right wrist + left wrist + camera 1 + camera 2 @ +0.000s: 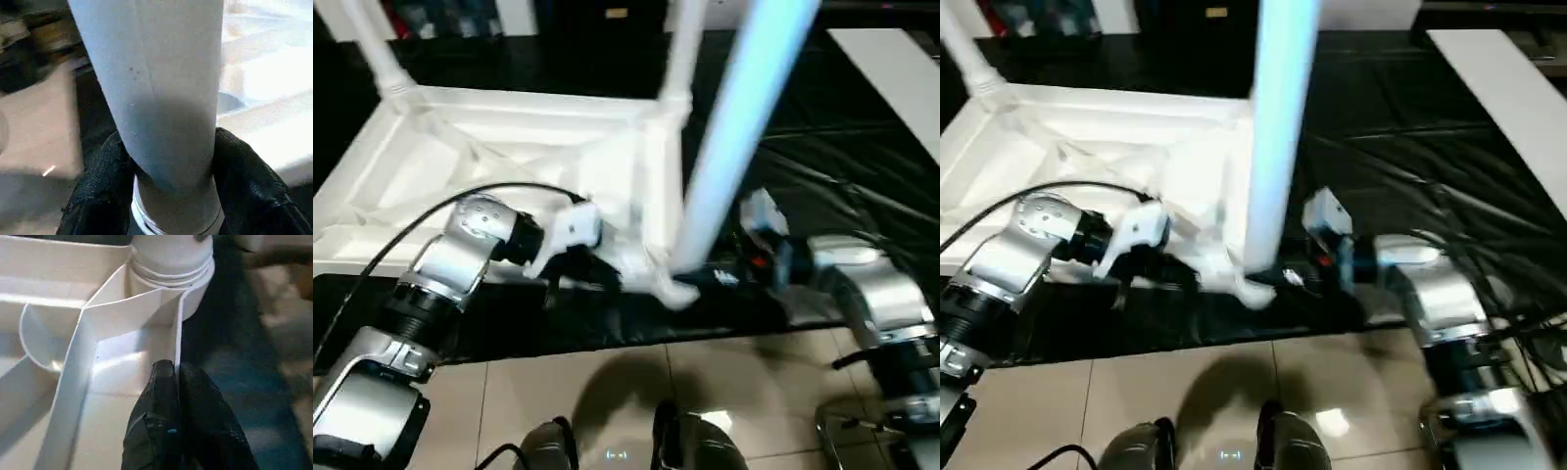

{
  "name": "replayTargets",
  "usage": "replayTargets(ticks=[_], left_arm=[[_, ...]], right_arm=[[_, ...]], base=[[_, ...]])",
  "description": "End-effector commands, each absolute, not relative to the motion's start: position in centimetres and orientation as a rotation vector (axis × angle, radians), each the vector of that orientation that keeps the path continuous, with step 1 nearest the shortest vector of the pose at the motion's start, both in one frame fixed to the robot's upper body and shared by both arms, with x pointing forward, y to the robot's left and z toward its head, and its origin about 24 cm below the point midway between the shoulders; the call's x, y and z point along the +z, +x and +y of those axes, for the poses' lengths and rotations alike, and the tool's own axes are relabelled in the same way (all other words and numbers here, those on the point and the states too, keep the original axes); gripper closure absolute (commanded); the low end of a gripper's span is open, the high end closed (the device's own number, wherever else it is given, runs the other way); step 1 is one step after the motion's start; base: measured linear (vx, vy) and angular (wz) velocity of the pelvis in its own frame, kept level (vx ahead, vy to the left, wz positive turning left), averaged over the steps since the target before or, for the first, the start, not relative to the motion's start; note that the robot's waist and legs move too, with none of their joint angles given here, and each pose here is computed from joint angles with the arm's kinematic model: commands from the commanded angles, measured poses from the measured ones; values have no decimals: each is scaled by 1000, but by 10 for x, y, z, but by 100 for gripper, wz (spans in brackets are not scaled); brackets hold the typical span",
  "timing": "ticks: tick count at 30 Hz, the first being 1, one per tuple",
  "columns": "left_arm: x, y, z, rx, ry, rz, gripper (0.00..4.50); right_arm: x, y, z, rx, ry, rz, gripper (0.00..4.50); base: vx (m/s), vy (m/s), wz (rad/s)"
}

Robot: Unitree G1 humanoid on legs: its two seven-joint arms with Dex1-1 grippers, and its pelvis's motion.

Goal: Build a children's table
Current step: Rotate leg to tighten

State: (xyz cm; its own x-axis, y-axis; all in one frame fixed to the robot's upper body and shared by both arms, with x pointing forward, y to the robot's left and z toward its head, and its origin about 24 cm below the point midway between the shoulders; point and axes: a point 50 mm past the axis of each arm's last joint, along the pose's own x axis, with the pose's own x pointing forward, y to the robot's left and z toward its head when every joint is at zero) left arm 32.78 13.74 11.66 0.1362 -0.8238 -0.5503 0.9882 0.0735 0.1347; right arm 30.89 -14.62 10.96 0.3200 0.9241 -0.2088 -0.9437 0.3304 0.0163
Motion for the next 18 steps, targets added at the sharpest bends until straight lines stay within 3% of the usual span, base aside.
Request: replayTargets(ticks=[1, 11, 13, 15, 18], left_arm=[[118, 326, 115, -1395, 491, 327, 450], [131, 342, 63, -1063, 285, 205, 450], [130, 340, 60, -1071, 296, 209, 450], [129, 339, 62, -1083, 317, 221, 450], [126, 338, 70, -1089, 346, 238, 450]], right_arm=[[102, 310, -131, 1141, -81, 229, 252], [99, 322, -79, 766, 28, 243, 253], [99, 322, -75, 753, 72, 237, 253], [100, 323, -76, 743, 88, 217, 199], [101, 325, -83, 731, 77, 199, 181]], base=[[0, 0, 0], [0, 0, 0], [0, 0, 0], [0, 0, 0], [0, 0, 0]])
